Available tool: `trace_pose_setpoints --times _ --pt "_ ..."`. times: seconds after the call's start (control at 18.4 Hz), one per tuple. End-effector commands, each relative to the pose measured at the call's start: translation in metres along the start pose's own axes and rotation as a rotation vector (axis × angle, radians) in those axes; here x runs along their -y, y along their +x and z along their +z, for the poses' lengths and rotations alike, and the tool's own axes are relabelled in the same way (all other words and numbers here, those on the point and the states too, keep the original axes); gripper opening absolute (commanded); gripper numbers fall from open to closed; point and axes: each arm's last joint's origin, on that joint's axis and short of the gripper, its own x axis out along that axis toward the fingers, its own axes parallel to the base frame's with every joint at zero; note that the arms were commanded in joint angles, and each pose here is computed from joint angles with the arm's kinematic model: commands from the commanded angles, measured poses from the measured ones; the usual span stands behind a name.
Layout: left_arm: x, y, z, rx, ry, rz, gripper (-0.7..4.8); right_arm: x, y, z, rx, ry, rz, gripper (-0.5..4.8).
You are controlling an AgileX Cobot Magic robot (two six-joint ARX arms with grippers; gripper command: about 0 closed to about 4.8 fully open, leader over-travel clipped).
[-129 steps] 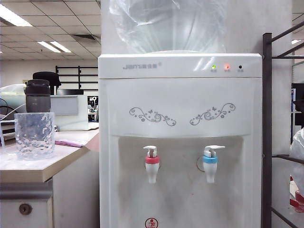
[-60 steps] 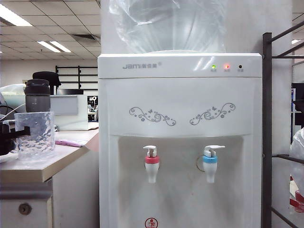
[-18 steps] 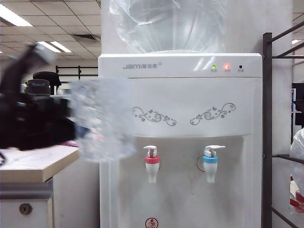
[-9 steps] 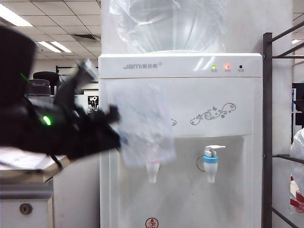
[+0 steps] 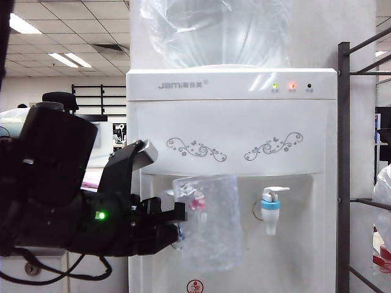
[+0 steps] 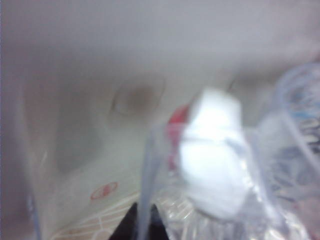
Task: Pick up the plastic mug from the left desk, go to the hot water outlet of the water dispenser, press the vertical switch to get some water, then put the mug back on the desk.
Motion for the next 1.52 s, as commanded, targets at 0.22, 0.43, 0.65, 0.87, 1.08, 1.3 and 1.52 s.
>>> trace_pose_setpoints --times 0.22,0.43,0.65,0.87,1.08,1.3,1.52 --pt "-0.005 0.004 -0.011 -0.019 0.049 0.071 -0.05 0.0 0.0 0.001 0.014 0.004 0.0 0.03" --pt "-0.002 0.001 -0.012 0.015 0.093 0.012 -0.05 0.0 0.0 0.001 0.014 0.004 0.0 0.04" --pt "0.009 -0.024 0.001 0.05 0.147 0.018 -0.05 0.0 0.0 0.001 0.014 0.004 0.0 0.03" --pt "0.008 -0.033 0.004 0.058 0.14 0.049 -0.05 0.0 0.0 0.001 0.014 0.004 -0.001 0.03" --pt "0.0 -0.026 0.005 0.032 0.036 0.105 -0.05 0.0 0.0 0.001 0.014 0.004 0.0 0.03" --pt "0.004 -0.019 0.014 0.072 0.037 0.043 -0.05 0.0 0.0 0.001 0.014 0.004 0.0 0.03" --pt "0.006 -0.027 0.008 0.05 -0.005 -0.031 -0.05 0.0 0.0 0.001 0.014 0.004 0.0 0.04"
